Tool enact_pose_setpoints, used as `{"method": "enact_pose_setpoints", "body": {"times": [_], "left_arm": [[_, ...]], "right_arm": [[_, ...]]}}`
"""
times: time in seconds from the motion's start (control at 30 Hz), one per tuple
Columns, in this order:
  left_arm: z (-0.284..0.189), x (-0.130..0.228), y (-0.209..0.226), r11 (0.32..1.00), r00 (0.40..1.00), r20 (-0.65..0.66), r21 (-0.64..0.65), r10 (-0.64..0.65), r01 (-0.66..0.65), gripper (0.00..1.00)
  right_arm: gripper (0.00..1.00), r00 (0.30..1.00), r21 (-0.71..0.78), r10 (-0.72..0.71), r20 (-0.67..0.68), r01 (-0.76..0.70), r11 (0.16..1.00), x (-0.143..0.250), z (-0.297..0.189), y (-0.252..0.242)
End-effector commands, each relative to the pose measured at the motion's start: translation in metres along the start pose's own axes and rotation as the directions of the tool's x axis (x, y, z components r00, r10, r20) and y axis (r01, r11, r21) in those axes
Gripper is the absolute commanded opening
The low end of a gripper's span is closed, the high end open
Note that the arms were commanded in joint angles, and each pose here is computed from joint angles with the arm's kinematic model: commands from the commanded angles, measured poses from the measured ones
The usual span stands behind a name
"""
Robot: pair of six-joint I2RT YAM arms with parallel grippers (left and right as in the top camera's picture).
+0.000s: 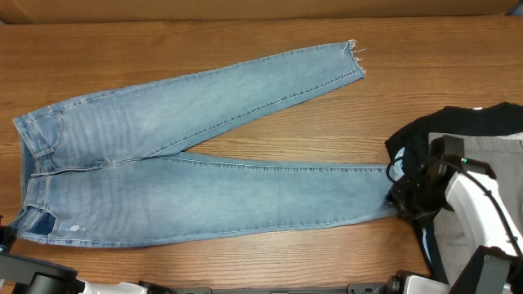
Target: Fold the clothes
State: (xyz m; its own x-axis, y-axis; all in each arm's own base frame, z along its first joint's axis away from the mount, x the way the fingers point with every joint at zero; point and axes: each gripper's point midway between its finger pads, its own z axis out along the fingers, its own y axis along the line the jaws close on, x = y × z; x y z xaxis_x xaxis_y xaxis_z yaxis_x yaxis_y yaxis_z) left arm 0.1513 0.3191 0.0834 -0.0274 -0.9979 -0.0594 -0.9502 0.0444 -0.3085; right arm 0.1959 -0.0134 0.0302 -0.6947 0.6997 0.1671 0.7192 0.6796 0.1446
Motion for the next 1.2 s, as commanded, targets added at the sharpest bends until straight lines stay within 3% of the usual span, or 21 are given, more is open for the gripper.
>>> {"method": "enact_pose_setpoints", "body": {"times": [0.0,0.17,0.3,0.7,0.93,1.17], "left_arm": [[-0.016,-0.008,-0.009,0.999,0.999,0.05,0.033,0.021,-0.023,0.04],[-0.016,-0.009,-0.009,0.999,0.998,0.051,0.033,0.022,-0.023,0.04],[-0.016,-0.01,-0.01,0.999,0.998,0.055,0.035,0.023,-0.024,0.04],[-0.016,-0.011,-0.01,0.999,0.998,0.06,0.036,0.024,-0.026,0.04],[-0.016,-0.011,-0.01,0.999,0.998,0.059,0.036,0.024,-0.026,0.05],[-0.016,-0.011,-0.01,0.999,0.998,0.059,0.036,0.023,-0.025,0.05]], "right_arm": [[0.67,0.999,0.018,0.039,-0.02,-0.039,0.999,0.008,0.011,-0.007],[0.61,0.993,0.05,0.098,-0.062,-0.095,0.994,0.024,0.026,-0.021],[0.49,0.989,0.038,0.125,-0.078,-0.122,0.992,0.029,0.032,-0.021],[0.51,0.99,-0.032,0.141,0.01,-0.14,0.99,0.008,0.04,-0.01],[0.19,0.988,-0.021,0.151,0.019,-0.151,0.988,0.008,0.044,-0.014],[0.2,0.988,-0.021,0.153,0.007,-0.153,0.988,0.011,0.043,-0.014]]}}
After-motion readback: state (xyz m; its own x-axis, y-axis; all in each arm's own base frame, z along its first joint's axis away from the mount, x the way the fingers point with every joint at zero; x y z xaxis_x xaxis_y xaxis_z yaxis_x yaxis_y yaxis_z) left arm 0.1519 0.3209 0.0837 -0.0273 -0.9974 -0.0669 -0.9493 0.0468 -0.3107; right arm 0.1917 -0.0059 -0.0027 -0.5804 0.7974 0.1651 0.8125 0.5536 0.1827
